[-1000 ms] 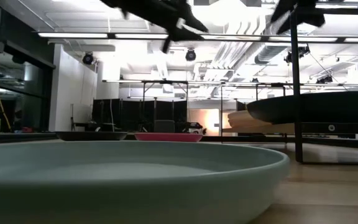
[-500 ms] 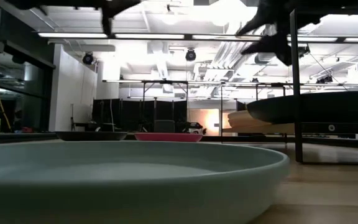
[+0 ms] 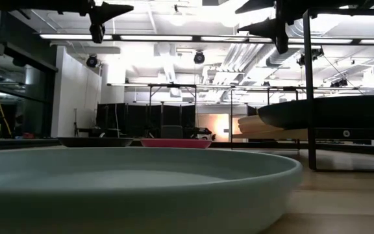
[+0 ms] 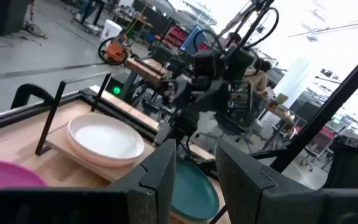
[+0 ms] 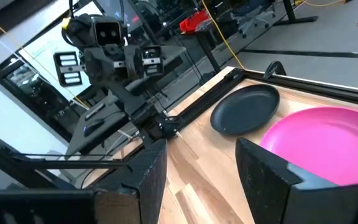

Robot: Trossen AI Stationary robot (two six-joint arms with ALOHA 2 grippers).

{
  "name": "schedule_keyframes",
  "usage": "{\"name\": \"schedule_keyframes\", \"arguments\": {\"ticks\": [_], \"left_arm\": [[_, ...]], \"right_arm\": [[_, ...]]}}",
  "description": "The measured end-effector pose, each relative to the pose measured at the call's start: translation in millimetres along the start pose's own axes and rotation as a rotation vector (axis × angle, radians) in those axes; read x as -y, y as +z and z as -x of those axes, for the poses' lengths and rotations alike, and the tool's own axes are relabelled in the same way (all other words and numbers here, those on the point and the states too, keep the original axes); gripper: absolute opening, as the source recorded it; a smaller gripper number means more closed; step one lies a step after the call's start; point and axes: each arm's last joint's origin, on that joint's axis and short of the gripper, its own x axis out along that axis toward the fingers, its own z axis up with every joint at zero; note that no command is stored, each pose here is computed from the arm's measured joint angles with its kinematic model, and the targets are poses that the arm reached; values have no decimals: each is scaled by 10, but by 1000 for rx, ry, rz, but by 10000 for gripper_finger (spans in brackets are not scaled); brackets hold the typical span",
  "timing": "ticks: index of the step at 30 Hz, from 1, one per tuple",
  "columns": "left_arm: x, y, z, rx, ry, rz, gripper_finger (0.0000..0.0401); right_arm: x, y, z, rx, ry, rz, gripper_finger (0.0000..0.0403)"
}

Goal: Place and stack plates onto a shelf
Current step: Stack the blue plate on top of the white plate

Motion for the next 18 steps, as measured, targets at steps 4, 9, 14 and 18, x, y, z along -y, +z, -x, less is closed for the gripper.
{"name": "schedule_keyframes", "arguments": {"ticks": [4,9,14,18], "left_arm": [[-9,-16,-18,-11,5,124,104],[61,-173,-95,-197,-108,339,103],[332,-595,-241,-529,-118,469,103],[503,-1017,-315,-873,73,491,103]], "right_arm": [[0,1,0,1,0,-6,172],[0,0,0,0,1,-44,172],[0,0,0,-1,0,-43,172],[9,-13,0,-13,-9,-39,172]]}}
